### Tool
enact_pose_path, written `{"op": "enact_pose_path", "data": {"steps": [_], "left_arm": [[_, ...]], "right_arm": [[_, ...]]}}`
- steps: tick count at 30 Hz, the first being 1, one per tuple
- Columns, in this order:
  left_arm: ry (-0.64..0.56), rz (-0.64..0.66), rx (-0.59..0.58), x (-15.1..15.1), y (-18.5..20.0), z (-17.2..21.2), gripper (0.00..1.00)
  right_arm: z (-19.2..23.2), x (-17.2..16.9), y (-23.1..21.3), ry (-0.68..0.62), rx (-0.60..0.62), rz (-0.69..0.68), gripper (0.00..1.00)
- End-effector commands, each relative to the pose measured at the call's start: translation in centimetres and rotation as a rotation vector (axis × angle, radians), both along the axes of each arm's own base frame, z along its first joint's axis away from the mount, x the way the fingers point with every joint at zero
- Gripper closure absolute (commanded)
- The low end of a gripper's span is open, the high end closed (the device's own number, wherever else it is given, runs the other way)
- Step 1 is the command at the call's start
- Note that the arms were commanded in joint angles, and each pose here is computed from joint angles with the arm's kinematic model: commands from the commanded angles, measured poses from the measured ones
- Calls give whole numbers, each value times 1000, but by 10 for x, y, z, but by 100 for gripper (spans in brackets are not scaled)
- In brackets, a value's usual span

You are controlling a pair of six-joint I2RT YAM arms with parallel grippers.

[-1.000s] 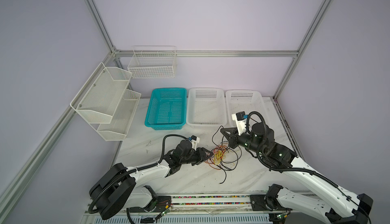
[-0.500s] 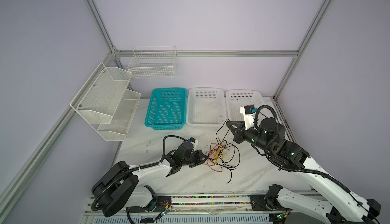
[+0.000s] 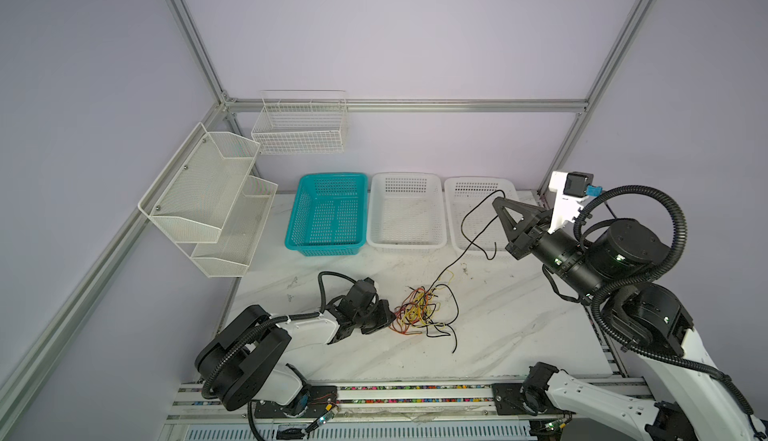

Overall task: Untangle the cables
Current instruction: 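Pull a black wire away from the bundle with the right gripper, lifting it high, then lower the right gripper back toward the bundle held by the left gripper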

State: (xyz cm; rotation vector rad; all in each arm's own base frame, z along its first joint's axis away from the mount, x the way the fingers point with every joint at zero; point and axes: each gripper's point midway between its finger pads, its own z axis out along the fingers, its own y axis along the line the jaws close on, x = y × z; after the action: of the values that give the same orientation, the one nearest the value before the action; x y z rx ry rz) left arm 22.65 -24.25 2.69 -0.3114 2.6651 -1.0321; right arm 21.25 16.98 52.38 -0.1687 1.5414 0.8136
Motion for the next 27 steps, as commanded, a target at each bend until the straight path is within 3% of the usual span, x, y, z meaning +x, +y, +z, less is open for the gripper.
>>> {"op": "enact_pose_path", "data": {"steps": [1, 6, 17, 24, 27], "left_arm": [[57, 16, 100, -15, 28, -27, 100], [53, 26, 125, -11, 37, -29, 100], [80, 24, 137, -11, 38, -41, 100], [87, 19, 184, -12, 45, -49, 100], [94, 19, 181, -13, 46, -54, 100]], "right_arm": [[23, -6, -21, -40, 24, -63, 100], [62, -10, -54, -87, 55, -198, 100], [144, -5, -76, -186, 112, -325, 100], [195, -15, -82, -264, 217, -315, 100], [195, -14, -79, -260, 224, -306, 100]]}}
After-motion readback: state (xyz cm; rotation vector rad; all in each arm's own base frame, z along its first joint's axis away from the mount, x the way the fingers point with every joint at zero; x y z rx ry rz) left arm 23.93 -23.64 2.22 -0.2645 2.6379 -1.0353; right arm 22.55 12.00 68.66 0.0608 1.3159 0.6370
